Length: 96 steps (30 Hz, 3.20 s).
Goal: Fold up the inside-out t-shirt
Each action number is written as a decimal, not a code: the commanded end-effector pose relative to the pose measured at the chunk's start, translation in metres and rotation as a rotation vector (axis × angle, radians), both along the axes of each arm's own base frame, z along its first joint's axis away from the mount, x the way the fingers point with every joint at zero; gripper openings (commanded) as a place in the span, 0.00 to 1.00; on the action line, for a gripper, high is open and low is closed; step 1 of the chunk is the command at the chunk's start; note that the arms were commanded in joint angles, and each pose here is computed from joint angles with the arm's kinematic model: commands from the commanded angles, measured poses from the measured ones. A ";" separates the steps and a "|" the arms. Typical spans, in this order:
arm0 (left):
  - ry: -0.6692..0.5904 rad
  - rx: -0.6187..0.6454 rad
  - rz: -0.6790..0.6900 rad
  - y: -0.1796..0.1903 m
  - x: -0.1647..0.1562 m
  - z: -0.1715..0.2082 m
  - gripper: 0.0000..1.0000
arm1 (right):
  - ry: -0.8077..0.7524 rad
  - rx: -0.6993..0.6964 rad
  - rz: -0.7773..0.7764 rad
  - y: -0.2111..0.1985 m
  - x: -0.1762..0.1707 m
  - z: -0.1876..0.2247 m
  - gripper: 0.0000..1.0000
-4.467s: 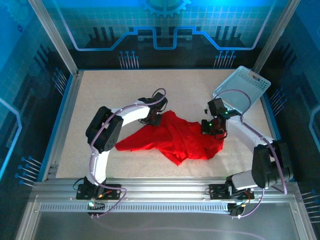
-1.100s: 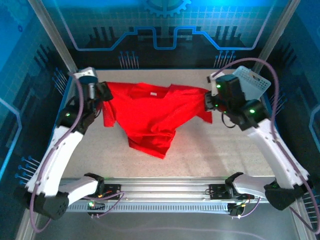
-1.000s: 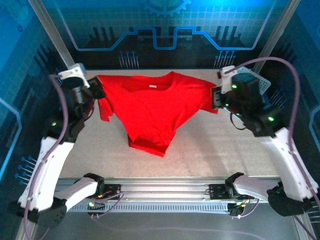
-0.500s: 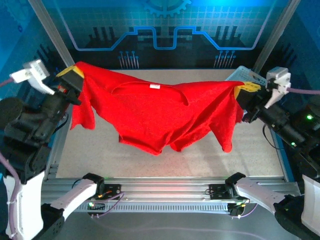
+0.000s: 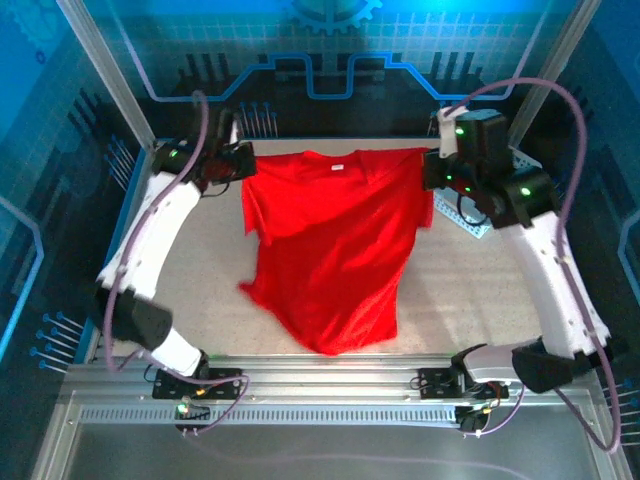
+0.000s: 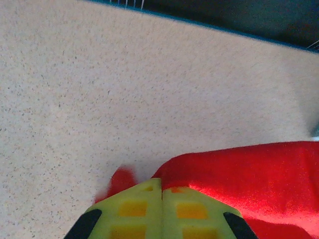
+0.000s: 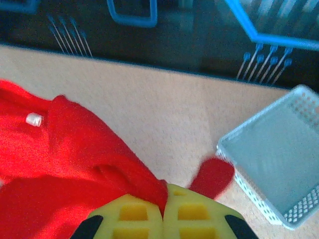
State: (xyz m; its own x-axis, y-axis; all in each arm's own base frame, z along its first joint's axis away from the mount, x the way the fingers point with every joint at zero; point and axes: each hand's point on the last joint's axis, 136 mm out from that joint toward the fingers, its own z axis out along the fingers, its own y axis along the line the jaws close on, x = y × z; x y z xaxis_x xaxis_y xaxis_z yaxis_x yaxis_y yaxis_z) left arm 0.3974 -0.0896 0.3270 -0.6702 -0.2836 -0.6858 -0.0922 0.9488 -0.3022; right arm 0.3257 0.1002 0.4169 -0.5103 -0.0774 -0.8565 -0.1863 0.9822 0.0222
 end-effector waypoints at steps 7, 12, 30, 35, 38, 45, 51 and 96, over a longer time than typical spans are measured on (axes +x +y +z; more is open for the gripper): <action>-0.654 -0.157 -0.024 0.017 -0.081 0.160 0.00 | -0.310 0.195 0.065 -0.007 -0.053 0.096 0.00; -0.327 -0.106 -0.004 0.007 -0.032 0.083 0.00 | -0.163 0.151 0.041 0.005 -0.014 0.042 0.00; -0.675 -0.166 -0.049 0.014 -0.087 0.190 0.00 | -0.315 0.209 0.062 -0.002 -0.034 0.107 0.00; -0.851 -0.236 -0.130 0.009 -0.127 0.234 0.00 | -0.443 0.256 0.078 -0.013 -0.071 0.148 0.00; -0.871 -0.258 -0.161 0.006 -0.137 0.247 0.00 | -0.499 0.271 0.089 -0.017 -0.086 0.166 0.00; -0.741 -0.198 -0.100 0.010 -0.107 0.217 0.00 | -0.484 0.264 0.089 -0.016 -0.082 0.165 0.00; -0.788 -0.261 -0.193 -0.003 -0.128 0.221 0.00 | -0.492 0.292 0.103 -0.019 -0.100 0.167 0.00; -0.021 0.011 0.048 -0.007 0.083 -0.077 0.00 | 0.240 0.092 -0.147 -0.002 0.151 -0.175 0.00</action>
